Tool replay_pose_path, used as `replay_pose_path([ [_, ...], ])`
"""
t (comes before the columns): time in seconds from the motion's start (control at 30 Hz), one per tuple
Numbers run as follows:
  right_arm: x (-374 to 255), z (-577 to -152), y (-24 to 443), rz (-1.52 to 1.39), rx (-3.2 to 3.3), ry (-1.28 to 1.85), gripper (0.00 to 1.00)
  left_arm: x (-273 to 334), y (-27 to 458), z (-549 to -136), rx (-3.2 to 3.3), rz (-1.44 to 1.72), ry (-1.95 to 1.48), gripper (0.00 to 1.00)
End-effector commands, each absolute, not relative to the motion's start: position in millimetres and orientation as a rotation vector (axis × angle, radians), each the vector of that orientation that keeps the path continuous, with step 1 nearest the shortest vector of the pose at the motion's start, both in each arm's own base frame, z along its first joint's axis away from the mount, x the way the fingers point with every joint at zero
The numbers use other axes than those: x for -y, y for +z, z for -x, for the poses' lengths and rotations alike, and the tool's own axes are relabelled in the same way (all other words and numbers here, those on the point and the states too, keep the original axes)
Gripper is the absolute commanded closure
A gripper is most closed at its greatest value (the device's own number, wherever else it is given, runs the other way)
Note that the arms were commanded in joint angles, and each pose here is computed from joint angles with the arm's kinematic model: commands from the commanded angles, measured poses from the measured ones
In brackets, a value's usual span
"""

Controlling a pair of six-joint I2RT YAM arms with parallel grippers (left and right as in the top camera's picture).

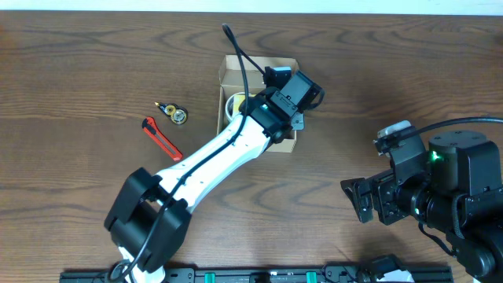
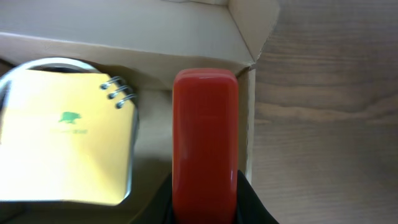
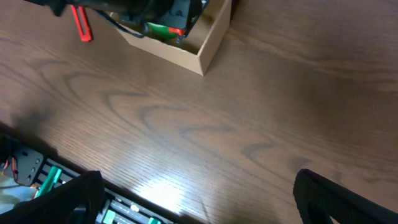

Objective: Pack container
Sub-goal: 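Lower the red marker into the box and open the left gripper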

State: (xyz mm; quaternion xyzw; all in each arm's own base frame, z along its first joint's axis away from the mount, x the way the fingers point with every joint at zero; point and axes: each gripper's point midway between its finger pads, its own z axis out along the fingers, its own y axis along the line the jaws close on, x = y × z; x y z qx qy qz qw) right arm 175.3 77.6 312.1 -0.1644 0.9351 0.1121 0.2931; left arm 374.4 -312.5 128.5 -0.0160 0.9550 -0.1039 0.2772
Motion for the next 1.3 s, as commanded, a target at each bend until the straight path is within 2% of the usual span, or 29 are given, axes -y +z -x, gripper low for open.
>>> replay_pose_path([
  [0.0, -75, -176, 312, 0.452, -2.488, 0.278, 0.01, 313, 118, -381, -2.554, 0.061, -0.251, 0.95],
  [0.57, -75, -176, 312, 0.452, -2.488, 0.278, 0.01, 323, 103, -393, -2.532, 0.057, -0.267, 0.94],
  [0.63, -75, -176, 312, 0.452, -2.489, 0.278, 0.01, 324, 103, -392, -2.534, 0.056, -0.271, 0.69],
  [0.67, -75, -176, 312, 0.452, -2.488, 0.279, 0.01, 324, 103, -392, -2.534, 0.056, -0.271, 0.5],
  [0.7, -75, -176, 312, 0.452, -2.488, 0.278, 0.01, 324, 103, -392, -2.535, 0.056, -0.271, 0.37],
  [0.87, -75, -176, 312, 0.452, -2.488, 0.278, 0.01, 324, 102, -392, -2.537, 0.054, -0.273, 0.34],
  [1.03, -75, -176, 312, 0.452, -2.488, 0.278, 0.01, 324, 110, -392, -2.524, 0.046, -0.283, 0.35],
  [1.27, -75, -176, 312, 0.452, -2.489, 0.278, 0.01, 317, 188, -394, -2.366, -0.051, -0.318, 0.36],
])
